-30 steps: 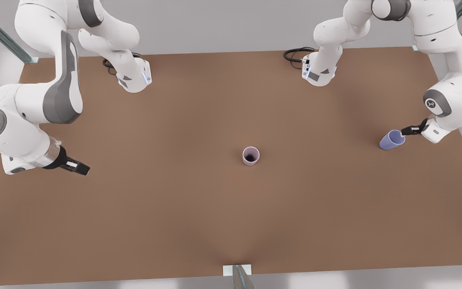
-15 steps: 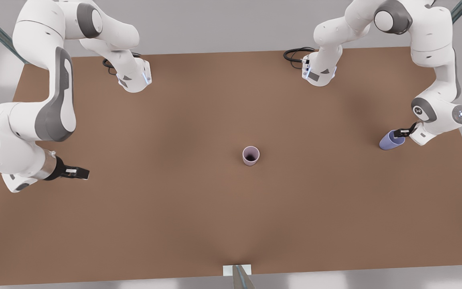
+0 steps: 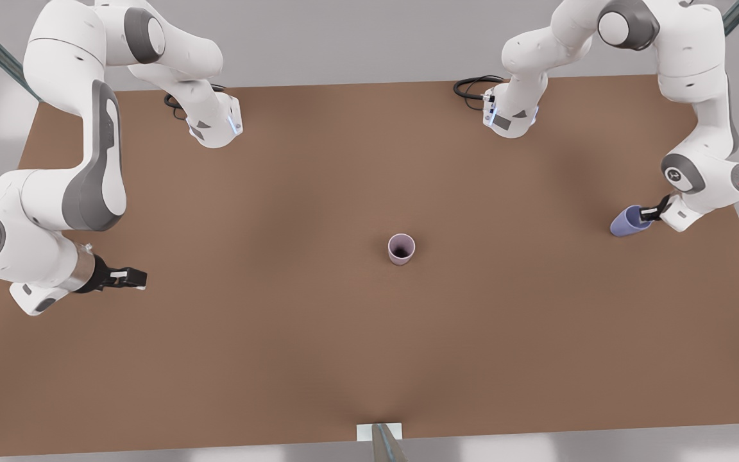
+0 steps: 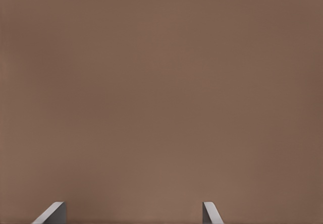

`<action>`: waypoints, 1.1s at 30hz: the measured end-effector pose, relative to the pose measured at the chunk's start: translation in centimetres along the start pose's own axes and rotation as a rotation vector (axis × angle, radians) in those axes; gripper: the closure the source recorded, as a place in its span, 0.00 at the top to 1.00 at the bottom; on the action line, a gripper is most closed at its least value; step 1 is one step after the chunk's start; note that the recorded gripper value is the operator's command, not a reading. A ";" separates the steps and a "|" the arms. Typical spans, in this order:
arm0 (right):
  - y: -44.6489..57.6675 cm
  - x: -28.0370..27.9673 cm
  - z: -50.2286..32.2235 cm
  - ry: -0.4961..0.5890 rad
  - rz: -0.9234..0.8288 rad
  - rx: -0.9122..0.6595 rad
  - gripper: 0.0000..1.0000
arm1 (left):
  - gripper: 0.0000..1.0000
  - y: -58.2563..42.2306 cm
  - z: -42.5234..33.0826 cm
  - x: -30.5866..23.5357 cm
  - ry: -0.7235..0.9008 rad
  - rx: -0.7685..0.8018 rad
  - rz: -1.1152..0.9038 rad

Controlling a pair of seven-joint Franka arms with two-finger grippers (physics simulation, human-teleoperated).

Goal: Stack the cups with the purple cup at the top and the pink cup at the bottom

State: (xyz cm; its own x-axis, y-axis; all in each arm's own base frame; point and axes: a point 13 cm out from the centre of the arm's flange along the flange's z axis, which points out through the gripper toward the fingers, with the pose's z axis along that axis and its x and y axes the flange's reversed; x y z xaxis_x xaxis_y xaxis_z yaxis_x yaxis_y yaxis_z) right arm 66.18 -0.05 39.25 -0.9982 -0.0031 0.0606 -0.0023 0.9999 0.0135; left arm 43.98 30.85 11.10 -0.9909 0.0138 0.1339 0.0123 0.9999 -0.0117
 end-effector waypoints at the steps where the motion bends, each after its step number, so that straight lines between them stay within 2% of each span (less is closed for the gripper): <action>1: 0.0 0.0 0.0 -0.001 -0.005 0.000 1.00 | 0.21 -0.1 0.1 0.1 0.004 0.002 0.001; 6: 0.1 -0.3 0.4 -0.001 -0.026 0.000 1.00 | 0.21 -1.0 -0.3 -0.6 0.003 0.004 0.015; 9: 0.1 -0.3 0.4 -0.002 -0.036 -0.001 1.00 | 0.21 -3.6 -3.2 -3.4 -0.035 -0.012 0.056; 12: 0.1 -0.5 0.5 -0.005 -0.044 -0.001 1.00 | 0.21 -15.2 -7.7 -9.3 -0.088 -0.017 0.210; 15: 0.1 -0.6 0.8 -0.006 -0.051 -0.001 1.00 | 0.21 -30.6 -9.4 -11.6 -0.086 -0.013 0.394; 20: 0.1 -0.9 0.7 -0.015 -0.060 0.001 1.00 | 0.21 -48.9 -15.9 -16.5 -0.122 0.026 0.495; 24: -0.1 -1.1 0.4 -0.026 -0.065 0.004 1.00 | 0.21 -58.3 -18.0 -14.6 -0.075 0.061 0.474; 33: -0.1 -1.7 1.2 -0.029 -0.076 0.008 1.00 | 0.21 -61.1 -16.1 -11.6 0.039 0.057 0.241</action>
State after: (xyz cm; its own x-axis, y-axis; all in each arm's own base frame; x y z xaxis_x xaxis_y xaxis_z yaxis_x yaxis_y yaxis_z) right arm 67.77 -0.14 37.97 -0.9964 -0.0791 0.0307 -0.0788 0.9968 0.0087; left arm 56.91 -30.23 26.26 -0.9543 0.2531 0.1588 0.2388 0.9655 -0.1038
